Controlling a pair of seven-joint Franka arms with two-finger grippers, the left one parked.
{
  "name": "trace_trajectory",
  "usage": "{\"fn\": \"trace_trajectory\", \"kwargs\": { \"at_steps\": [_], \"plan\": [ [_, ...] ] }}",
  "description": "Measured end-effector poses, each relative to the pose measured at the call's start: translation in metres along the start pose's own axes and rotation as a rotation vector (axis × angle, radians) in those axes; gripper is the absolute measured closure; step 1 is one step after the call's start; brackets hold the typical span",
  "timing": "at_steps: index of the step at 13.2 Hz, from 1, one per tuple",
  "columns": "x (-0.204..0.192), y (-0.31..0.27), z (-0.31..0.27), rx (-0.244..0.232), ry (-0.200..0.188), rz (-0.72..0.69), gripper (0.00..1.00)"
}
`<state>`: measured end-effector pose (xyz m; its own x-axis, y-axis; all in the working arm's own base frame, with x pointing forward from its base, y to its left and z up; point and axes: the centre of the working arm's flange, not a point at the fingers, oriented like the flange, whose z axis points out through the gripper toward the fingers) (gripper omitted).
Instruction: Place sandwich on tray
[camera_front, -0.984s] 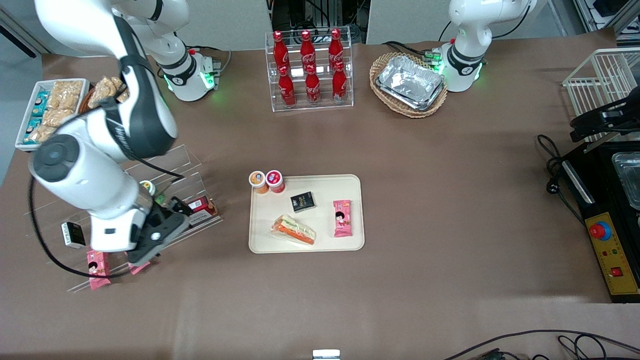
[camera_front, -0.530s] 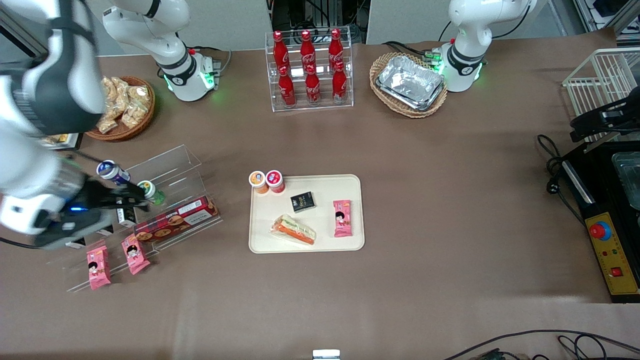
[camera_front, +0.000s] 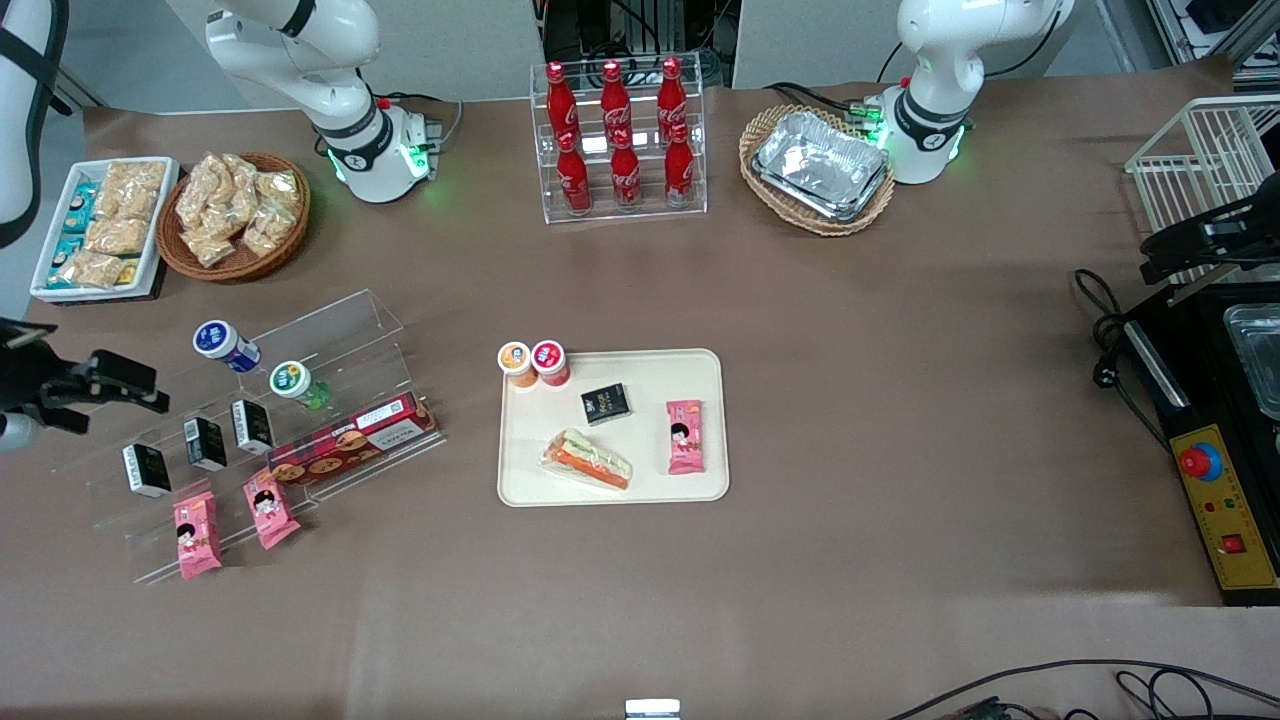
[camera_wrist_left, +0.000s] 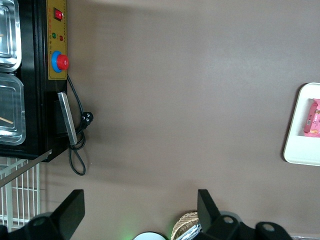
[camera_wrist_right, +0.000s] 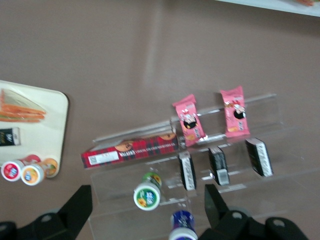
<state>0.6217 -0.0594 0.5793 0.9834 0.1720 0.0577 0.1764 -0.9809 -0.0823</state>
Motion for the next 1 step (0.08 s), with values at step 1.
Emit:
{"fn": "trace_trajectory", "kwargs": {
  "at_steps": [1],
  "plan": [
    [-0.0019,-0.0008,-0.0036,-0.021,-0.011,0.000,0.00]
  ]
}}
